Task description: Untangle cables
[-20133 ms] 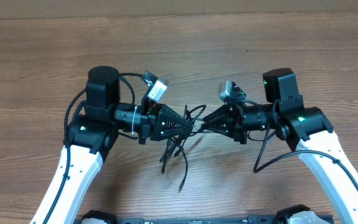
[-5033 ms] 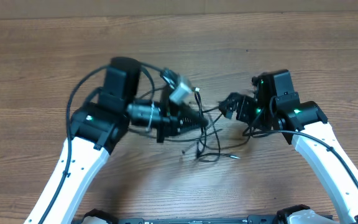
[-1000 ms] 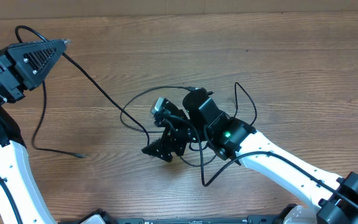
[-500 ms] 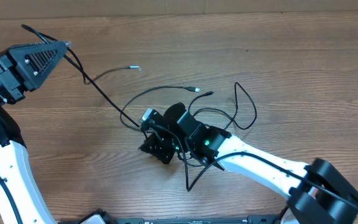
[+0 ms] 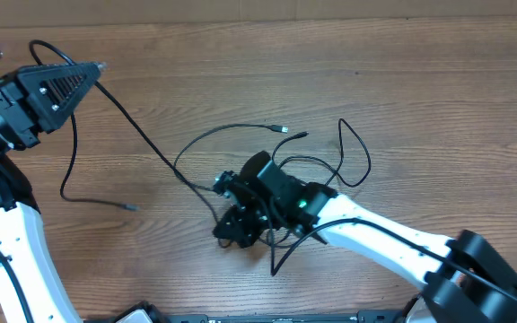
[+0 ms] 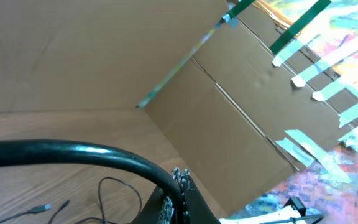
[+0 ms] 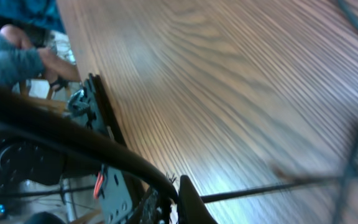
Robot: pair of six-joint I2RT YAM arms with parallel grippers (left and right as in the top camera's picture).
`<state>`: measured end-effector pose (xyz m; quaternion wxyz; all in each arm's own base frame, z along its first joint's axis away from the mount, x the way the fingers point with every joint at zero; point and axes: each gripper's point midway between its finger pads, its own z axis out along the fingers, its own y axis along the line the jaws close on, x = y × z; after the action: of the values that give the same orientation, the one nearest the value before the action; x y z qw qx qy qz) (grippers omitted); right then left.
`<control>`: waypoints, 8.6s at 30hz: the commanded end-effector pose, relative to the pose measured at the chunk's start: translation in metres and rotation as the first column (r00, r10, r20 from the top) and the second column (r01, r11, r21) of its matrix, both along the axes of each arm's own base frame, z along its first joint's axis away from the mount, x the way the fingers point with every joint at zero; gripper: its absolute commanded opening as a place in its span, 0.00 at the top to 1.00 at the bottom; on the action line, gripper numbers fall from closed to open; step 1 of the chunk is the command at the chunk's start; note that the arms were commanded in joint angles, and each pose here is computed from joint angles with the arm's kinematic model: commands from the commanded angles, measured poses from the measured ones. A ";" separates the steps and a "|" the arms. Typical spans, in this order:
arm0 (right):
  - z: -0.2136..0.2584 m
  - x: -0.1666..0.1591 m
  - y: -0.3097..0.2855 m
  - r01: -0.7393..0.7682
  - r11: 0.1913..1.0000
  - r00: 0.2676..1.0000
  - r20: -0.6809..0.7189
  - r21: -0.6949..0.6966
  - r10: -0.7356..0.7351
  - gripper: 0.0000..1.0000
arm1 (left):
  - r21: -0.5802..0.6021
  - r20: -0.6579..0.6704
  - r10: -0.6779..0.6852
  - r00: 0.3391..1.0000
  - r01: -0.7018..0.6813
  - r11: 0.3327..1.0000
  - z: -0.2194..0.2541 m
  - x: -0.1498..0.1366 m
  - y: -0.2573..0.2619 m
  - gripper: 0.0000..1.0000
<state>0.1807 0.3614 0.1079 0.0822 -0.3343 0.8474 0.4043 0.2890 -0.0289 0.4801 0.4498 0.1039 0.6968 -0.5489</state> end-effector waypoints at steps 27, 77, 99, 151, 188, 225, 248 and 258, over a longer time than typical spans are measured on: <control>0.098 0.027 -0.132 0.460 0.886 0.886 0.106 -0.062 -0.452 0.96 | -0.126 -0.229 -0.394 0.890 0.374 0.919 -0.202 -0.027 -0.107 0.96; 0.083 0.054 -0.110 0.550 0.833 0.834 -0.007 -0.056 -0.551 0.96 | 0.041 -0.702 -0.115 0.702 0.201 0.979 -0.412 -0.084 -0.146 0.00; 0.060 0.053 -0.111 0.540 0.831 0.836 -0.033 -0.136 -0.548 0.96 | -0.124 -0.378 -0.096 0.921 0.053 0.991 -0.265 -0.014 -0.062 0.00; -0.036 0.049 0.035 -0.019 0.999 0.907 0.420 -0.050 0.038 0.11 | -0.139 -0.457 0.412 0.788 -0.521 0.842 -0.253 0.002 0.097 0.00; -0.099 0.061 0.051 0.194 0.963 0.818 0.572 -0.186 -0.054 0.96 | -0.135 -0.458 0.420 0.783 -0.528 0.838 -0.254 0.003 0.098 0.00; 0.098 0.149 -0.157 0.335 0.929 0.850 0.376 0.159 -0.370 0.42 | -0.135 -0.458 0.420 0.783 -0.528 0.838 -0.254 0.003 0.098 0.00; -0.067 0.128 -0.002 0.027 1.000 0.897 0.442 -0.003 -0.023 0.49 | -0.135 -0.458 0.420 0.783 -0.528 0.838 -0.254 0.003 0.098 0.00; -0.110 0.142 -0.009 0.114 0.987 0.872 0.487 -0.117 -0.043 0.62 | -0.135 -0.458 0.420 0.783 -0.528 0.838 -0.254 0.003 0.098 0.00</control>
<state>0.3178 0.3577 0.0061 0.2786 -0.4004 0.8305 0.2688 0.2921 0.0690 0.2180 0.4146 -0.2723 0.6986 -0.5157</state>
